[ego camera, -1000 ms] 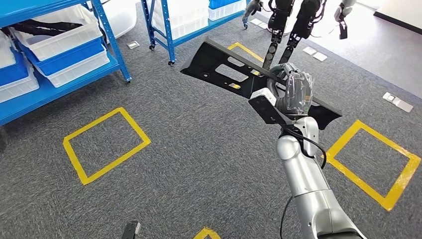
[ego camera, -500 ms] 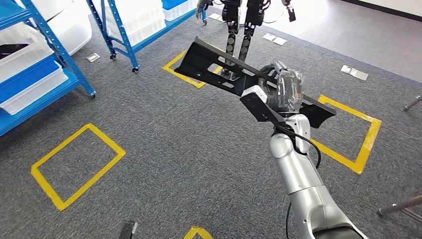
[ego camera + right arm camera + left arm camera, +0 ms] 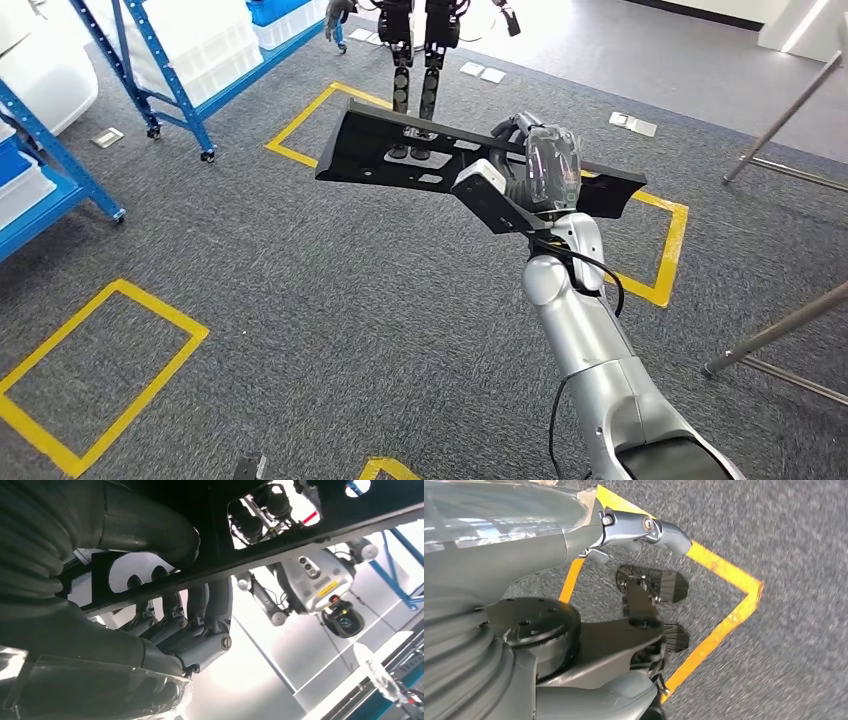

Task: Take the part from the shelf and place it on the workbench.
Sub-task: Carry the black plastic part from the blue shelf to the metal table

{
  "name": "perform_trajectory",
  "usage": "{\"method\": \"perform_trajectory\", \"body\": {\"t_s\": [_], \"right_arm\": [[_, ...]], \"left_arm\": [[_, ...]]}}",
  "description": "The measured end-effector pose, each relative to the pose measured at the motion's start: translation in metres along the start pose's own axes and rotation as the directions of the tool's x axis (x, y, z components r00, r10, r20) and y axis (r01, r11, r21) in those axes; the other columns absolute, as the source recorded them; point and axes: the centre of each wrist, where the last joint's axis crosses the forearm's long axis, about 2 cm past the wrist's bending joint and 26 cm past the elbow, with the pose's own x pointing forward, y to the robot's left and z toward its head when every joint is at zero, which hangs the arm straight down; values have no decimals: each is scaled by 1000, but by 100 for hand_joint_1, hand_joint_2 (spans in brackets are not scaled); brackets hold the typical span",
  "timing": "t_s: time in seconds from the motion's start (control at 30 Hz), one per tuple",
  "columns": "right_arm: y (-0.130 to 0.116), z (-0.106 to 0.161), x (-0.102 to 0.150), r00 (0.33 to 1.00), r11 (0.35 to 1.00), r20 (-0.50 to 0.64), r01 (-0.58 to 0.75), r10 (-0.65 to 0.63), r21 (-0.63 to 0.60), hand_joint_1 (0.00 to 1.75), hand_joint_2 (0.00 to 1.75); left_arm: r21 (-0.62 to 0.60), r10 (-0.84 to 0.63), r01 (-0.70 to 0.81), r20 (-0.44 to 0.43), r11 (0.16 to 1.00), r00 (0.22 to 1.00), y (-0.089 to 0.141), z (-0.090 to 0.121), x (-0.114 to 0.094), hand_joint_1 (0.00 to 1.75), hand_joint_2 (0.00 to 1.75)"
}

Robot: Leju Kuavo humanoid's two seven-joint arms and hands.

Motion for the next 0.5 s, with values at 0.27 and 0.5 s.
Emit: {"method": "perform_trajectory", "body": {"t_s": [0.27, 0.5], "right_arm": [[3, 0, 1, 1000, 1000, -1, 3, -3, 12, 175, 175], [5, -3, 6, 1000, 1000, 7, 6, -6, 19, 175, 175]], "left_arm": [[5, 7, -7, -4, 1000, 1000, 2, 1, -2, 0, 175], [6, 7, -7, -6, 1000, 1000, 1, 1, -4, 0, 175]]}}
